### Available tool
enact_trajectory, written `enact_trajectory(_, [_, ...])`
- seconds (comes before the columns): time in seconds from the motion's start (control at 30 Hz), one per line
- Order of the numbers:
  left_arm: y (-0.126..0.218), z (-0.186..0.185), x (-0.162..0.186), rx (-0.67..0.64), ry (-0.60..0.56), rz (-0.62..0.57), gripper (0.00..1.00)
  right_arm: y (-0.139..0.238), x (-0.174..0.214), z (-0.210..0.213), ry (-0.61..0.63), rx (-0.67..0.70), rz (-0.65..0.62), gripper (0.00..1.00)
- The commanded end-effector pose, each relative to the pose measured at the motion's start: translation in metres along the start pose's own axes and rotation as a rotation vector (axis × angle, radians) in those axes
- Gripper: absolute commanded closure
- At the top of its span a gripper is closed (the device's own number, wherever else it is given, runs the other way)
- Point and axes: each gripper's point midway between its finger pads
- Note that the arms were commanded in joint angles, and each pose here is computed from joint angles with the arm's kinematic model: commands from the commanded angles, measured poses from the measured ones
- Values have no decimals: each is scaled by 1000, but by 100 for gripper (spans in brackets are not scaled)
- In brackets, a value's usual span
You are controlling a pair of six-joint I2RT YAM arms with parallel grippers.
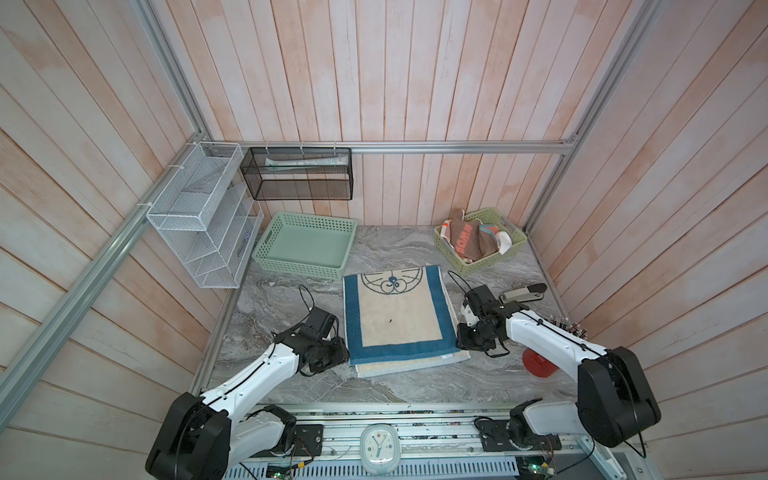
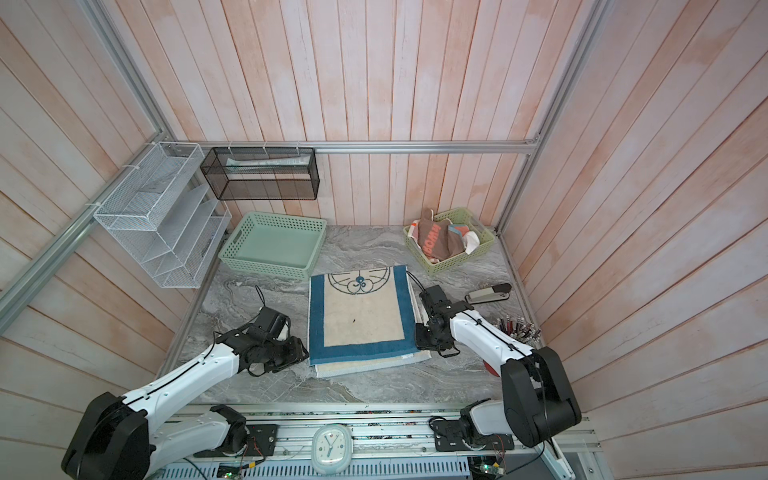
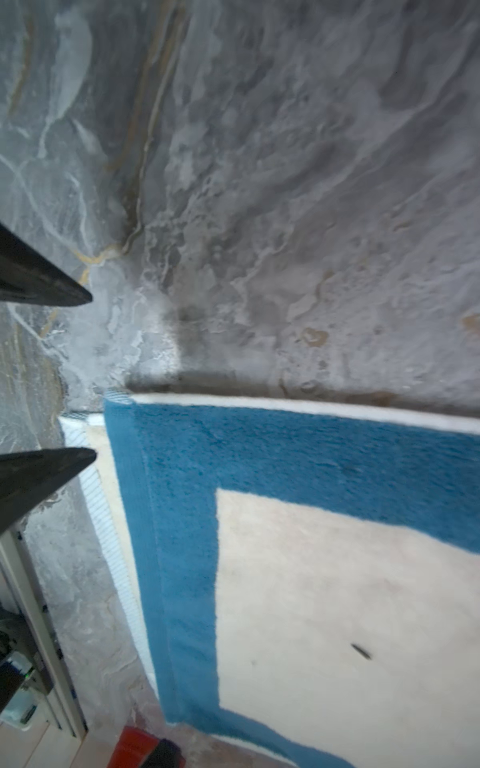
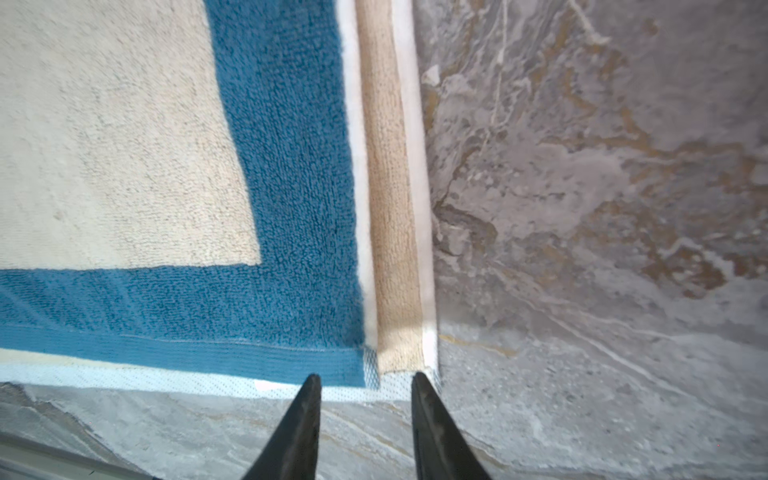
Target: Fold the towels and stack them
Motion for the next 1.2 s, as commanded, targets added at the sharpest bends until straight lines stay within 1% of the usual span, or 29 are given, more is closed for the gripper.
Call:
enact_trajectory(0.0, [-7, -6, 17, 59, 53, 62, 43, -7, -2, 6, 17, -41, 3, 62])
enact_trajectory(0.13, [-14, -15, 13, 119, 73, 52, 43, -11, -3, 7, 22, -51, 5, 65])
enact_trajectory(0.23, [-21, -18, 8, 128, 81, 46, 43, -14, -2, 8, 24, -61, 10, 67])
enact_trajectory(0.33, [-30, -22, 3, 142, 83, 45, 44, -15, -3, 9, 25, -70, 8, 72])
enact_trajectory(0.43, [-36, -25, -3, 141, 80, 45, 48, -16, -4, 10, 26, -76, 1, 79])
enact_trajectory(0.5, [-36, -25, -7, 130, 73, 35, 55, -15, -7, 12, 25, -81, -10, 85])
enact_trajectory(0.57, [-33, -26, -12, 121, 66, 18, 69, -13, -9, 13, 26, -84, -24, 91])
enact_trajectory(0.67, [-26, -28, -17, 106, 51, 4, 99, -7, -16, 14, 30, -80, -60, 99])
enact_trajectory(0.7, [-24, -28, -17, 102, 45, 4, 100, -5, -19, 13, 30, -77, -69, 100])
enact_trajectory(0.93, [-5, -39, -26, 97, 13, -17, 100, 25, -38, 19, 45, -73, -153, 100])
enact_trajectory(1.0, [0, -41, -29, 96, 4, -29, 100, 30, -40, 18, 39, -72, -163, 100])
enact_trajectory(1.07, [2, -42, -30, 94, 1, -31, 100, 30, -35, 16, 26, -67, -147, 100])
enact_trajectory(1.1, [1, -41, -29, 93, 2, -28, 100, 26, -30, 13, 18, -61, -129, 96])
enact_trajectory(1.17, [-3, -40, -27, 93, 4, -16, 100, 14, -15, 6, -1, -47, -78, 81])
Point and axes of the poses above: each gripper's point midway between its finger pads, its own y axis back along the fingers, its own z axis along the line the jaws close on, x = y × z, and after that the axes turned 2 degrees about -y, right-handed
